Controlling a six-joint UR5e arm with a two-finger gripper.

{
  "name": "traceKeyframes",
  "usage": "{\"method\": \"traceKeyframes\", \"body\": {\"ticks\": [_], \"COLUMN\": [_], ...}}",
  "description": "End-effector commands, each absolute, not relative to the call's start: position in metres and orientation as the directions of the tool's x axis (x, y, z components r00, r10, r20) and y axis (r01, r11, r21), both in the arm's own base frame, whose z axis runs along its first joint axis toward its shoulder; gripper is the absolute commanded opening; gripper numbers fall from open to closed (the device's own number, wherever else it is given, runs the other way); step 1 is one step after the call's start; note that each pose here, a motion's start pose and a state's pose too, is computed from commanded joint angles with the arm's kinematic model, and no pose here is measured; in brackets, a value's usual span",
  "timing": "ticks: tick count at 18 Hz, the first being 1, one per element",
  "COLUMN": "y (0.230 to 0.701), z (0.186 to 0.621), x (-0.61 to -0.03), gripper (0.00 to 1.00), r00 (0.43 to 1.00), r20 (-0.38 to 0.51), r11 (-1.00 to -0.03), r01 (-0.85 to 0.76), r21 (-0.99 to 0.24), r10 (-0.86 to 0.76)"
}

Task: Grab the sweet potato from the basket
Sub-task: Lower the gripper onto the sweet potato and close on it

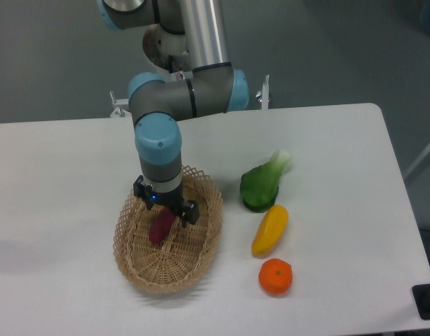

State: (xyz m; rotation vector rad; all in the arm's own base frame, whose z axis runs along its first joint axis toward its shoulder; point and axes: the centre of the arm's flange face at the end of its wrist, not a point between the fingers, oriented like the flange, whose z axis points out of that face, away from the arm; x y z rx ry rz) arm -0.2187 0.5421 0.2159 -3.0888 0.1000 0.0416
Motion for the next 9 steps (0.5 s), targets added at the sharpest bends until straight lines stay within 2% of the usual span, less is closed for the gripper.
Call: {"method": "traceKeyframes", "body": {"ticks": [9], "y": [0.547], "z": [0.209], "x": [-0.207], "gripper": [1.00], "r00": [0.998], "r20": [-0.026], "r11": [-0.997], "r01": [-0.053], "r21": [-0.050], "r10": [-0.052]}}
